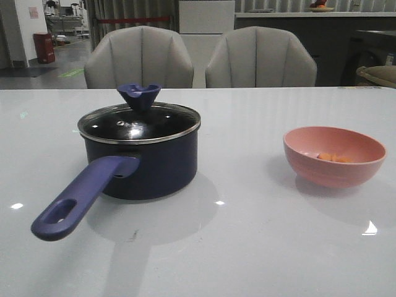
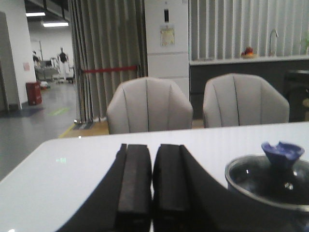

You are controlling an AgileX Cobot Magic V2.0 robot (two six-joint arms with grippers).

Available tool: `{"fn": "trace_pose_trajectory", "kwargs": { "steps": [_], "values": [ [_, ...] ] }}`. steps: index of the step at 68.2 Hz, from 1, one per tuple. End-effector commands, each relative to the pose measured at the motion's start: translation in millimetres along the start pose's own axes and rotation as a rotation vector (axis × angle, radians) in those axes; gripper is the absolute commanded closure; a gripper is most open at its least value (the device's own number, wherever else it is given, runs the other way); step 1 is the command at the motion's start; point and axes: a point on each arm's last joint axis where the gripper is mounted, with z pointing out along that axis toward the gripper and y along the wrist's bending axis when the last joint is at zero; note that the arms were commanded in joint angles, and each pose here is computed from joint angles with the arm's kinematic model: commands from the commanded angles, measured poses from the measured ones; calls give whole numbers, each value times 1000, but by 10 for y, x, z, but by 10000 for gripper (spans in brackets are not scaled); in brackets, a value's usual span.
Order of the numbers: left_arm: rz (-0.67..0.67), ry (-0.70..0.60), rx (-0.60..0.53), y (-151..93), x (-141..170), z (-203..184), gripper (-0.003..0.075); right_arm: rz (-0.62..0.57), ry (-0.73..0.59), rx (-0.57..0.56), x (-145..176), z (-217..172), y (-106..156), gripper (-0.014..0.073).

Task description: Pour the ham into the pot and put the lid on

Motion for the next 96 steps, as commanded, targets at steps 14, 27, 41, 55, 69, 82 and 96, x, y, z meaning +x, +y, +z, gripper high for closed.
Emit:
{"fn": "trace_pose_trajectory", "kwargs": {
  "steps": [14, 27, 41, 55, 69, 82, 96],
  "values": [
    [-36, -48, 5, 0, -520, 40, 607, -17, -97, 2, -92, -22, 0, 447],
    [-45, 158, 38, -30, -800, 240, 607, -17, -97, 2, -92, -22, 0, 447],
    [-52, 223, 42, -36, -846, 384, 607, -17, -97, 2, -92, -22, 0, 447],
    [-57, 244, 39, -36, -806, 430, 605, -17, -97, 2, -92, -22, 0, 447],
    [-62, 242, 40, -36, -812, 430, 384, -17, -97, 2, -92, -22, 0, 447],
    [-62, 230, 38, -34, -823, 433, 124, -17, -97, 2, -92, -22, 0, 447],
    [-114, 225, 42, -43, -848, 433, 138, -17, -97, 2, -92, -22, 0, 447]
  ]
}}
